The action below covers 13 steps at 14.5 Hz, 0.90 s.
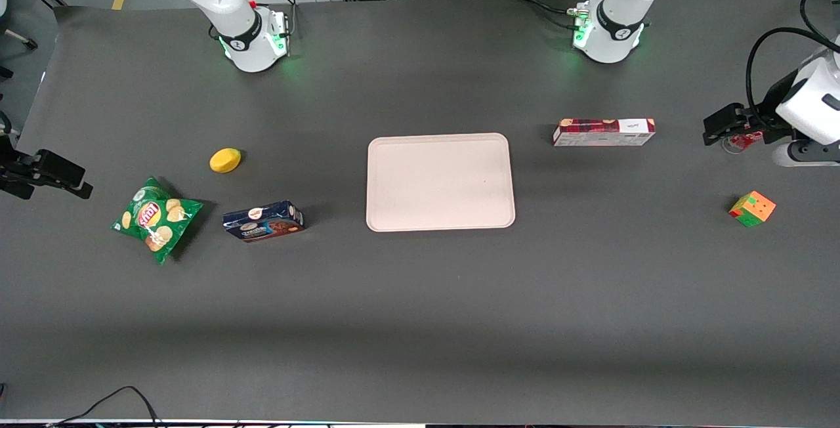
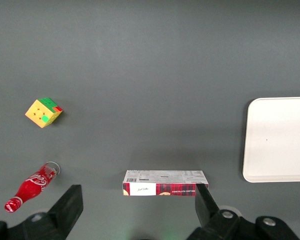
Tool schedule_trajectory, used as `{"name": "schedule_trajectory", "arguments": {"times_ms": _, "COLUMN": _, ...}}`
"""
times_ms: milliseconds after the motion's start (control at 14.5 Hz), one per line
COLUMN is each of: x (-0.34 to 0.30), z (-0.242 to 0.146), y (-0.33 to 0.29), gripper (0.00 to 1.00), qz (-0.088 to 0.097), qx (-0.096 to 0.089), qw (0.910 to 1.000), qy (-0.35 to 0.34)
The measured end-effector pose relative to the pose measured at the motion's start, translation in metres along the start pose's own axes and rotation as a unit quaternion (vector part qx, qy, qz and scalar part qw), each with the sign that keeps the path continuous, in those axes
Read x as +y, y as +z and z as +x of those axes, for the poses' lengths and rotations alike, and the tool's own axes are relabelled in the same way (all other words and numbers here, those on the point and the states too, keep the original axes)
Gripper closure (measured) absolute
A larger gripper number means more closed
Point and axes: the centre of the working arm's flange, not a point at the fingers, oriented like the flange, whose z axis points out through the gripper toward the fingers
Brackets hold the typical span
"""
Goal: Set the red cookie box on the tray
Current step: 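Move the left gripper toward the red plaid cookie box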
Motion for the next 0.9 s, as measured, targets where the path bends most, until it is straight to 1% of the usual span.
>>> {"name": "schedule_trajectory", "arguments": {"times_ms": 276, "x": 0.001, "z": -0.004, "y": 0.011, "gripper": 0.0, "qz": 0.001, "qx": -0.02, "qw": 0.9998, "qy": 0.001}}
{"name": "schedule_trajectory", "arguments": {"times_ms": 414, "x": 0.001, "z": -0.013, "y": 0.025, "gripper": 0.0, "qz": 0.003, "qx": -0.033, "qw": 0.9994, "qy": 0.001}}
{"name": "schedule_trajectory", "arguments": {"times_ms": 483, "x": 0.002, "z": -0.02, "y": 0.032, "gripper": 0.0, "qz": 0.005, "qx": -0.037, "qw": 0.9993, "qy": 0.001}}
{"name": "schedule_trajectory", "arguments": {"times_ms": 621, "x": 0.002, "z": -0.039, "y": 0.048, "gripper": 0.0, "qz": 0.007, "qx": -0.034, "qw": 0.9994, "qy": 0.0}}
{"name": "schedule_trajectory", "arguments": {"times_ms": 759, "x": 0.005, "z": -0.063, "y": 0.066, "gripper": 0.0, "qz": 0.0, "qx": -0.032, "qw": 0.9995, "qy": -0.003}}
{"name": "schedule_trajectory", "arguments": {"times_ms": 897, "x": 0.005, "z": -0.086, "y": 0.083, "gripper": 0.0, "qz": -0.004, "qx": -0.036, "qw": 0.9993, "qy": -0.005}}
